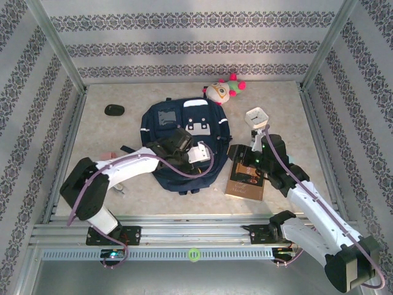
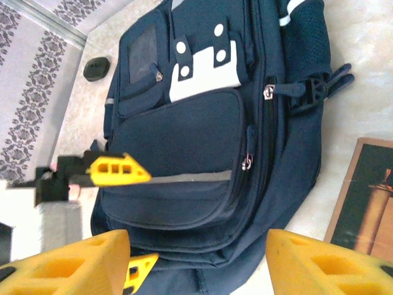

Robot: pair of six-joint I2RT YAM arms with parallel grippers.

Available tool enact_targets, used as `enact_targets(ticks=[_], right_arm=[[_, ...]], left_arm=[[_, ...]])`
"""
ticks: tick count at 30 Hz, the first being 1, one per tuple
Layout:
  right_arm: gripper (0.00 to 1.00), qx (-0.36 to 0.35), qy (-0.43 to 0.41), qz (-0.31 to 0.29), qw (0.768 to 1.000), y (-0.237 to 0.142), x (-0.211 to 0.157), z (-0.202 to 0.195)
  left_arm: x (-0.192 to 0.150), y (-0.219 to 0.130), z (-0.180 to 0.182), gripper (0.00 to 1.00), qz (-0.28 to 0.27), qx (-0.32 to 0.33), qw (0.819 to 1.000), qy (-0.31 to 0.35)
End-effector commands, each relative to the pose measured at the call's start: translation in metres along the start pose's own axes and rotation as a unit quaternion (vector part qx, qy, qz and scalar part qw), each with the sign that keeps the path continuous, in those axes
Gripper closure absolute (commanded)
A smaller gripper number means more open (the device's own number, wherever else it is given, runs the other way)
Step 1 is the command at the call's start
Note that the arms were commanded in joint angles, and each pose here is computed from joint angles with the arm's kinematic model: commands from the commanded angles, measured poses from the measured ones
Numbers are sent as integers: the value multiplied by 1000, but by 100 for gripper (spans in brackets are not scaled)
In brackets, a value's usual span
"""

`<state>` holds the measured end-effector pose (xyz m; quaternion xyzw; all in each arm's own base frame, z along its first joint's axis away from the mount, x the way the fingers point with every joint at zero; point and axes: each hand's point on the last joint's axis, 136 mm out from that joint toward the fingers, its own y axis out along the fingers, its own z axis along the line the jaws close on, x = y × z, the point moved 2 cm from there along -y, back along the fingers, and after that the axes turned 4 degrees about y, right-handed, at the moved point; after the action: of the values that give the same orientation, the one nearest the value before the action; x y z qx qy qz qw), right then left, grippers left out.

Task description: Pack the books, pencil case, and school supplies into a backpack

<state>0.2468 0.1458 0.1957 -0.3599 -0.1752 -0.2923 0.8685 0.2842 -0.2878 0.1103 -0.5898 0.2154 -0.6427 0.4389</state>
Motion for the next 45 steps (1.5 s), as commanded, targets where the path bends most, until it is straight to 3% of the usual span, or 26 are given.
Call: enact_targets(ticks=[1,9,17,18,23,26,31,36,45], right_arm=[[37,13,8,-5,1000,-3,-2,0],[37,11,17,-10,1000,-4,-10,-9],[37,12,23,-16,1000,-7,-13,-12],[37,11,24,-17,1000,-7,-14,-14],[37,7,20,-24,999,-9,-16,-18],[36,4,3,-30,1000,-10,-12,-20],[30,-19,-116,-54,992,-12,5,-21],[34,-27,-315,-77,946,-16,27,-10],[37,83,-478,33,874,13,31,-10]], left_arm=[[36,7,20,19,-46,49,997,45],[38,35,30,13,-43,78,996,23],[21,61,36,10,10,115,993,25],[18,61,39,17,18,128,991,22],[31,33,42,83,-14,145,989,11],[51,-1,33,100,-71,121,990,12],[70,-69,31,100,-157,75,985,-9],[70,-124,41,100,-213,57,975,-21],[64,-173,60,100,-274,33,961,-33]])
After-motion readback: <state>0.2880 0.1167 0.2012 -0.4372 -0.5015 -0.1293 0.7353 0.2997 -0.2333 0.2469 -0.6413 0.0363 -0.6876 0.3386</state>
